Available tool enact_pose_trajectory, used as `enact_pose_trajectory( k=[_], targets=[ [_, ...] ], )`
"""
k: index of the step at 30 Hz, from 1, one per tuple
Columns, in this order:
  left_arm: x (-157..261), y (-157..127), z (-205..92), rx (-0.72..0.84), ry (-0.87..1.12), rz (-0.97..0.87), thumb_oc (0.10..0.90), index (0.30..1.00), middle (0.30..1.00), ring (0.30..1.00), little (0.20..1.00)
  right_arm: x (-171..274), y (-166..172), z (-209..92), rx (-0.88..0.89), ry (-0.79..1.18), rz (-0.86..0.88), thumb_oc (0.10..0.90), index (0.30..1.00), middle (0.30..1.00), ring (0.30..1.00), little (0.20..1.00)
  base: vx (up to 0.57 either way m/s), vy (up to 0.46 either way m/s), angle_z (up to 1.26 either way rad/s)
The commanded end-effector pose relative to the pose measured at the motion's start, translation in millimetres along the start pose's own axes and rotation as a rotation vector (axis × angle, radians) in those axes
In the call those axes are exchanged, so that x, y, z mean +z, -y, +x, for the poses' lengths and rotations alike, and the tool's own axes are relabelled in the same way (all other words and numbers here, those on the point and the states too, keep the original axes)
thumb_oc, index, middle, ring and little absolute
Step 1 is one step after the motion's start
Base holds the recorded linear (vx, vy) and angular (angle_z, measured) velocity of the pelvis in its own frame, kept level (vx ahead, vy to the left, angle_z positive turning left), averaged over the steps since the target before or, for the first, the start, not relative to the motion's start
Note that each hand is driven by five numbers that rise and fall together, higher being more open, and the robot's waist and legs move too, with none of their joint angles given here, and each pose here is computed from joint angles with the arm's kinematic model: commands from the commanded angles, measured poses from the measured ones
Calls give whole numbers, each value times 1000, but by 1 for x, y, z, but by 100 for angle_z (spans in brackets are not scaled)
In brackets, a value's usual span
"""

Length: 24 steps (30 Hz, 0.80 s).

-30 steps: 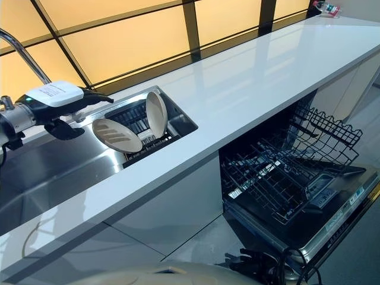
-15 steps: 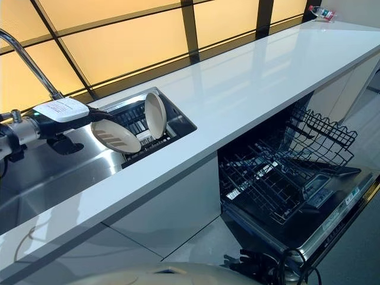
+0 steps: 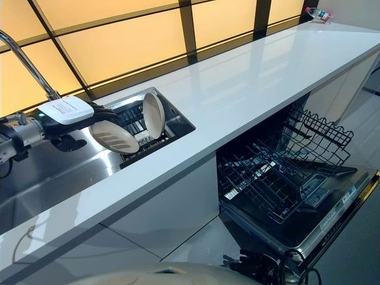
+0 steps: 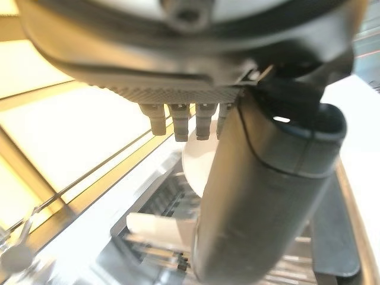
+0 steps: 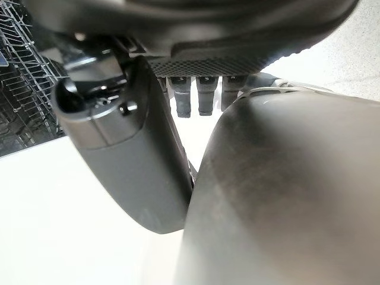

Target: Pick up plates and place into dishwasher.

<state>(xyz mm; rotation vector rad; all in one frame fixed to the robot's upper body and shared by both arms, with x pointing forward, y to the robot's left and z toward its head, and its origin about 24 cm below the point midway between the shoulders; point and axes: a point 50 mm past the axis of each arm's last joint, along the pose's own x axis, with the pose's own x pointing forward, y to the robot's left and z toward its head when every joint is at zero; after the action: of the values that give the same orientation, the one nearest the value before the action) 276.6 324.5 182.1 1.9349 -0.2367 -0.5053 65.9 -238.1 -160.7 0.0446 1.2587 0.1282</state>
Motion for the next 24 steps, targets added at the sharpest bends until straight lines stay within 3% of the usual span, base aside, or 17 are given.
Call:
enact_pose_trajectory(
  k=[1,15,24],
  targets=[
    [-43,-49,-26,280,-207,87,800,900,900,900,900,-4,-1,-1,32,-5,-45,800,900,900,900,900,0,0,0],
    [-45,-11,-24,191,-304,-21,800,900,900,900,900,-2,5,-4,17,3,-22,800,900,900,900,900,1,12,-4],
    [-45,-4,-21,157,-329,-32,800,900,900,900,900,1,7,-4,12,11,-25,800,900,900,900,900,-2,8,-2]
  ],
)
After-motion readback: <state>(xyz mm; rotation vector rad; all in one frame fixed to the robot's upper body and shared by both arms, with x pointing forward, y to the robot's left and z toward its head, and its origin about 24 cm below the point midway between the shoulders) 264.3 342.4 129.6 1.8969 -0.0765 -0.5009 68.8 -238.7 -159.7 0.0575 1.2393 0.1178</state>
